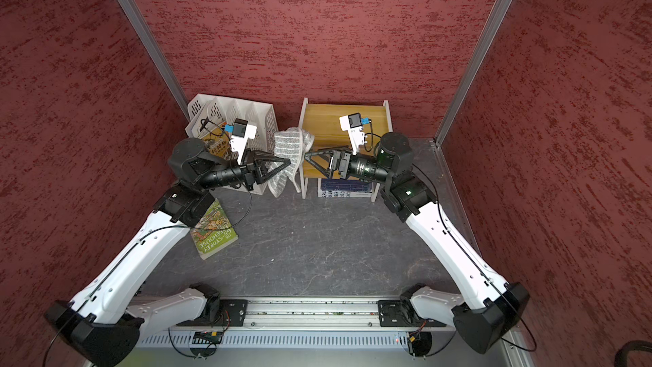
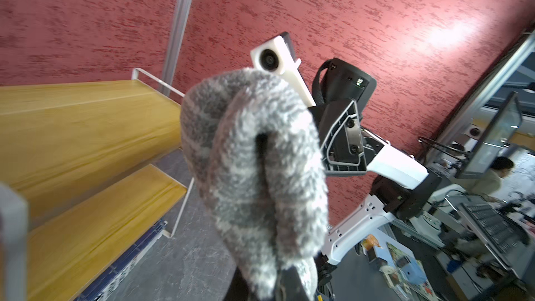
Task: Wipe the bookshelf clean with a cloth
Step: Adjust the cleaning item.
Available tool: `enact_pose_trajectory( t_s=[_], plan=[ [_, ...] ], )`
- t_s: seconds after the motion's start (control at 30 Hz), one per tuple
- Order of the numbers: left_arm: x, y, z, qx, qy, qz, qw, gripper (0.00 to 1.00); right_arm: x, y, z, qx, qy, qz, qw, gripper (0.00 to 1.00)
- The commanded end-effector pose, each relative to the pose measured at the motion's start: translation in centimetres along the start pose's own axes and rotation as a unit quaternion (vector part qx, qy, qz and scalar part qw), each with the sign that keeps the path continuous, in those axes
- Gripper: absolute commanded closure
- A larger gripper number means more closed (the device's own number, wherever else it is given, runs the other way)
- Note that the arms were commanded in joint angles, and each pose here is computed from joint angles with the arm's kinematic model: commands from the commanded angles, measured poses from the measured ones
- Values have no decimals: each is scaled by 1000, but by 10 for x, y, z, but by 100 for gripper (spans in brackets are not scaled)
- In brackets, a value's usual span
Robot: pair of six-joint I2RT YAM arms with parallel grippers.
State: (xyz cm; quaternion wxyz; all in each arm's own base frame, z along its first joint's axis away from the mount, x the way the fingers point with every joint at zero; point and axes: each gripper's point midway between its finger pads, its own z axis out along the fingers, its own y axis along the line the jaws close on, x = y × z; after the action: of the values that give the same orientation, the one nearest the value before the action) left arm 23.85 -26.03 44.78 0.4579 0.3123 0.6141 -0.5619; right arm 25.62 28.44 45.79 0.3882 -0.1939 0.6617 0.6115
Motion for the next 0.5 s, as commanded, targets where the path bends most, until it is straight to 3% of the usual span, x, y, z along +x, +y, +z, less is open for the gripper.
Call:
enact_pose_trajectory(
  t_s=[0.0,0.1,0.23,0.4,0.47],
  plan=[
    [-11,-21,10,48,-4,26,999,100,-14,52,-2,-97,-19,-34,994,3],
    [-11,-22,17,57,-2,25,998,100,-12,53,0,-101,-15,-33,994,9],
    [-11,-21,20,59,-5,23,998,100,-15,54,-1,-98,-23,-39,994,28],
    [-13,-20,20,53,-7,22,998,100,-11,42,2,-61,-10,-40,997,66],
    [-12,-20,20,53,-5,22,998,95,-11,35,3,-44,-8,-40,998,84]
  ],
)
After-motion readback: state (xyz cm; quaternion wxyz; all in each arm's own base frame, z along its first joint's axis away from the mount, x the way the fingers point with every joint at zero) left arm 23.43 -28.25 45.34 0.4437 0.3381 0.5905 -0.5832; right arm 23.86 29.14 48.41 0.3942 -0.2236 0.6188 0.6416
